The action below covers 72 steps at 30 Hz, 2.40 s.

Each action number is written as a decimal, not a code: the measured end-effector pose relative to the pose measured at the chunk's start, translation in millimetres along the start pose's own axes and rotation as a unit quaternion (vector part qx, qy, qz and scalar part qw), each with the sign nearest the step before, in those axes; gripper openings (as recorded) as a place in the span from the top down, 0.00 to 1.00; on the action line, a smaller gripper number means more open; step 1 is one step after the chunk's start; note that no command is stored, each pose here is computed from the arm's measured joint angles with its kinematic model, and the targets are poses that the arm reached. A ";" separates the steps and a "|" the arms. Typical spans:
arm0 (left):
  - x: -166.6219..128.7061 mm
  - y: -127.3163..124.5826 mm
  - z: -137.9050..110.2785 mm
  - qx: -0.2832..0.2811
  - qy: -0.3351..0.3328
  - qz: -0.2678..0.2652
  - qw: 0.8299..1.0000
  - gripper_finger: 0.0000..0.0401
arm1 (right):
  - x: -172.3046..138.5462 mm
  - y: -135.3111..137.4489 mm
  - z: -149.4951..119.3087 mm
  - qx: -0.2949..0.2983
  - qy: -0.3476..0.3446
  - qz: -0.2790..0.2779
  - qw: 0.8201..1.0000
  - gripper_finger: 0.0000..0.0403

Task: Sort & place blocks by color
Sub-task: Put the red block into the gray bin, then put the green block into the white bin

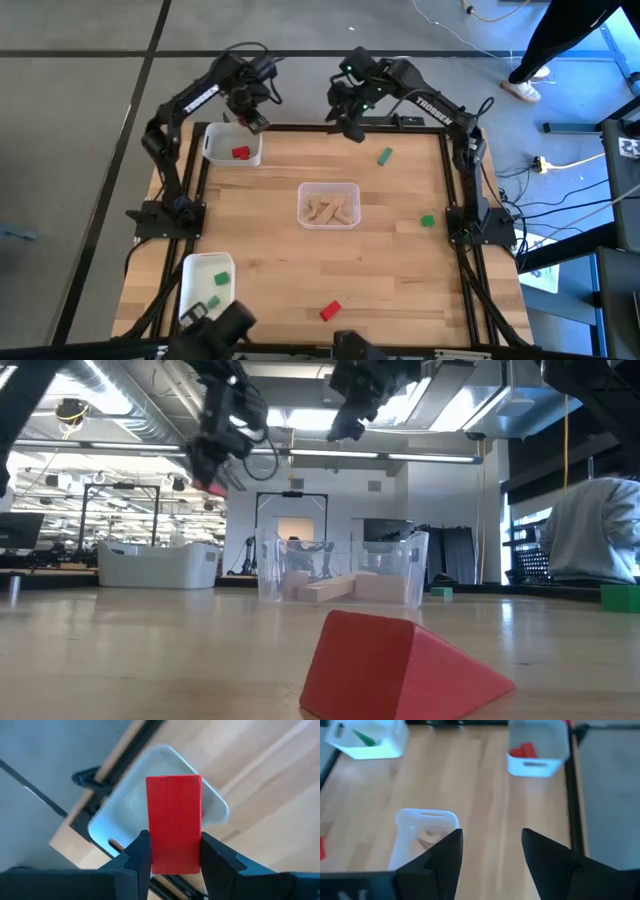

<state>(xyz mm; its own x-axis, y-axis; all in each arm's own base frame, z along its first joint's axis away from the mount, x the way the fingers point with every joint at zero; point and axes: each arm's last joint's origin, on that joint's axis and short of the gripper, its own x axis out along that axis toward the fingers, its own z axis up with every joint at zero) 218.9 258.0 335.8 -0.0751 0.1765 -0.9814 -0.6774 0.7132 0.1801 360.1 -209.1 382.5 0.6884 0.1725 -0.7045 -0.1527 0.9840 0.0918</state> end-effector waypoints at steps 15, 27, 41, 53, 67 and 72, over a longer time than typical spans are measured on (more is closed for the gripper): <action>61.9 -13.5 -61.3 -0.100 -0.019 -0.011 0.995 0.69 | -9.5 -15.6 -8.2 0.035 0.014 -0.049 0.998 0.49; 117.8 -13.5 -69.4 -0.116 -0.012 0.025 0.993 0.61 | -9.6 -16.0 -7.0 0.039 0.009 -0.051 0.998 0.49; 117.4 -10.6 -63.9 -0.099 -0.039 0.053 0.993 0.60 | -9.5 -16.0 -7.2 0.040 0.009 -0.051 0.998 0.49; 104.1 -11.2 -64.9 -0.113 -0.075 0.008 0.991 0.59 | -4.6 -10.3 0.0 0.039 -0.005 -0.051 0.998 0.49; 43.2 -7.2 -93.9 -0.137 -0.202 0.005 0.970 0.59 | -14.3 -8.3 -34.6 0.338 0.177 -0.242 0.892 0.49; 30.7 -6.4 -102.7 -0.149 -0.228 0.004 0.962 0.59 | -16.9 -14.8 -52.8 0.496 0.189 -0.312 0.788 0.49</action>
<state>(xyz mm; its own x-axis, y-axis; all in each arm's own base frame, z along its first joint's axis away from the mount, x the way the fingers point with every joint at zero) 145.8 189.2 297.7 0.2018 0.5092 -0.8367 -0.8626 0.4970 0.0945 313.2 -229.0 355.9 0.1206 -0.1989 -0.9726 0.8906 0.4544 0.0175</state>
